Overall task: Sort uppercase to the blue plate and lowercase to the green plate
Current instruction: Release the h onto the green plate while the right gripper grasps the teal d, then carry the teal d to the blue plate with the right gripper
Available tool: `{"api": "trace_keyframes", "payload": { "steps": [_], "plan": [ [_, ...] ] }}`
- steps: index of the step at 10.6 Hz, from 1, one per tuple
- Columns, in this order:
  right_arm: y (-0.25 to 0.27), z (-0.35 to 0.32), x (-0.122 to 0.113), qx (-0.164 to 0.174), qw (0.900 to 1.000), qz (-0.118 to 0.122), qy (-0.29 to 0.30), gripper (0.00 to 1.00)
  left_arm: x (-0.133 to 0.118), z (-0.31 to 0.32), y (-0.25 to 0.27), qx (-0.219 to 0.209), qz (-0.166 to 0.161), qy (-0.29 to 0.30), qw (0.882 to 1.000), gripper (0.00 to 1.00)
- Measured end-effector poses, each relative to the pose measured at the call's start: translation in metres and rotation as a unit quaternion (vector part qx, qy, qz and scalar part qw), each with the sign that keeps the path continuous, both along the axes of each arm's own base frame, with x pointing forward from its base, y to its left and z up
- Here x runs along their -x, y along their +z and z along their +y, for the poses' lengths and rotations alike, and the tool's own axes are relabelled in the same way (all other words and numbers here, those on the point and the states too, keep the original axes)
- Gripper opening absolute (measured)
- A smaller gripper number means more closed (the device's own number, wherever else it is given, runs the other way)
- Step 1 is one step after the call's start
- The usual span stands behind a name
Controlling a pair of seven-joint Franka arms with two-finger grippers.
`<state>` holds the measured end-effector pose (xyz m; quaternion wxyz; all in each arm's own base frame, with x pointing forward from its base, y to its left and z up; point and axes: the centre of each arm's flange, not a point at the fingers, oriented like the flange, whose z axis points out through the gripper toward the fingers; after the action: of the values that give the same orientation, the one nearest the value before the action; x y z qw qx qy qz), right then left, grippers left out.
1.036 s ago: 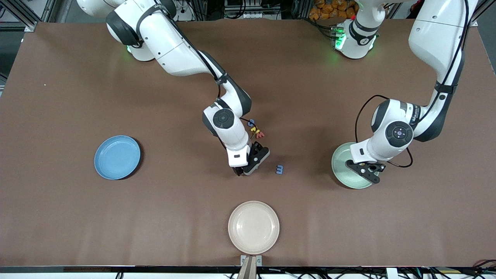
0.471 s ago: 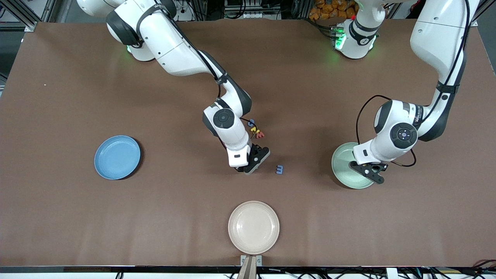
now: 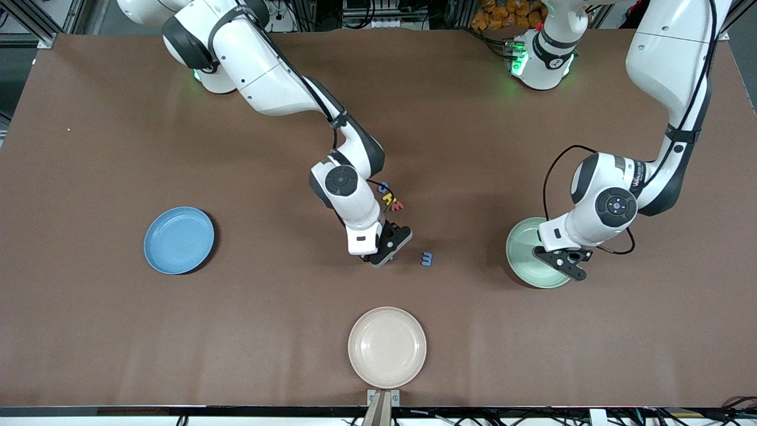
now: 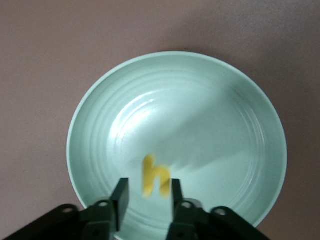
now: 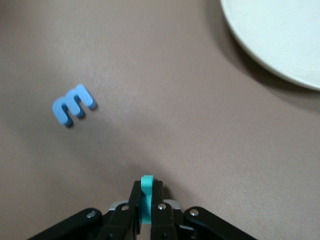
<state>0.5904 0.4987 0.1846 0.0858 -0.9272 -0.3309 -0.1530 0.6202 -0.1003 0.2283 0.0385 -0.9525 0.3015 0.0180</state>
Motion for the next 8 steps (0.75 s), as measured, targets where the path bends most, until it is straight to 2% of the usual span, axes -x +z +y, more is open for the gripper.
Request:
{"api": "trace_keyframes", "payload": {
  "steps": [1,2,4,6,8],
  "plan": [
    [0.006,-0.002,-0.002,0.002,1.000,0.015,-0.020,0.10,-0.002,-0.001,0.003,0.002,-0.004,0.005,1.000,0.59],
    [0.015,-0.010,-0.007,0.014,0.998,0.037,-0.040,0.10,-0.005,-0.005,0.009,0.004,-0.010,0.015,1.000,0.74],
    [0.047,-0.042,-0.024,0.048,0.993,0.084,-0.073,0.10,-0.006,-0.019,0.021,0.007,-0.022,0.034,0.999,0.99],
    [0.075,-0.091,-0.043,0.061,0.988,0.097,-0.105,0.10,-0.005,-0.039,0.031,0.018,-0.028,0.039,0.999,1.00],
    [0.091,-0.139,-0.044,0.062,0.984,0.102,-0.134,0.10,-0.003,-0.066,0.041,0.043,-0.027,0.050,0.997,1.00]
  ]
}}
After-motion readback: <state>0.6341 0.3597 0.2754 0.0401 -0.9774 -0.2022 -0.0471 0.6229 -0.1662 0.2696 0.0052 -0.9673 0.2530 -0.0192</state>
